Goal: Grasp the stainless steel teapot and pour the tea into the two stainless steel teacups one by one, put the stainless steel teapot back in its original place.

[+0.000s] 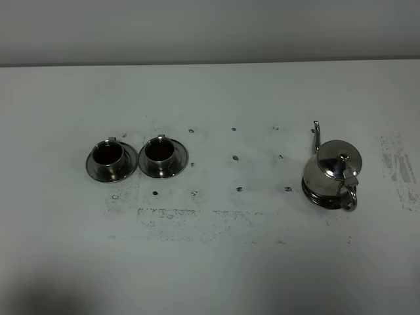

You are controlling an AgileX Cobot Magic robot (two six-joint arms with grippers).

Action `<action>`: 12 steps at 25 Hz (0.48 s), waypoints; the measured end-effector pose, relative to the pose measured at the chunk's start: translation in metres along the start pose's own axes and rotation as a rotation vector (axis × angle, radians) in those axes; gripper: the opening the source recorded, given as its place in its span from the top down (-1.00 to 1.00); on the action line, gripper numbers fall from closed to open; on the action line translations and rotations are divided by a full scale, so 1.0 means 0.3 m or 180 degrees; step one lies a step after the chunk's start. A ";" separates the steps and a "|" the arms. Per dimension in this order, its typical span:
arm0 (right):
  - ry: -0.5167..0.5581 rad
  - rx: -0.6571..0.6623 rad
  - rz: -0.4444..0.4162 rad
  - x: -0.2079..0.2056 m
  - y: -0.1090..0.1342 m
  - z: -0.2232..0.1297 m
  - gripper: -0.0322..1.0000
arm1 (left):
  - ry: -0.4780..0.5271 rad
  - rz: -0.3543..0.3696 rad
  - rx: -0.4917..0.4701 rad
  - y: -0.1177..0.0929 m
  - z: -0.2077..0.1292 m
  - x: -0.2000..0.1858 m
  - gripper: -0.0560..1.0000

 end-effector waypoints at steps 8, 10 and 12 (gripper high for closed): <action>-0.0004 -0.0006 0.0000 -0.001 0.000 0.000 0.27 | 0.0000 0.0000 -0.0004 0.000 0.000 0.000 -0.33; -0.0004 -0.0006 0.0000 -0.001 0.000 0.000 0.27 | 0.0000 0.0000 -0.0008 0.000 0.000 0.000 -0.33; -0.0004 -0.0003 0.0000 -0.001 0.000 0.000 0.27 | 0.0000 0.0000 -0.0008 0.000 0.000 0.000 -0.33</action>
Point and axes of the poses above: a point on each arm's last joint axis where the gripper is mounted, x pointing out along that axis toward the gripper, y along the wrist's bending axis when the last joint is at zero, z = x × y, the point moved 10 cm from there along x, pointing out along that axis toward the gripper, and after that the axes turned 14 degrees about x, right-handed, at the moved point
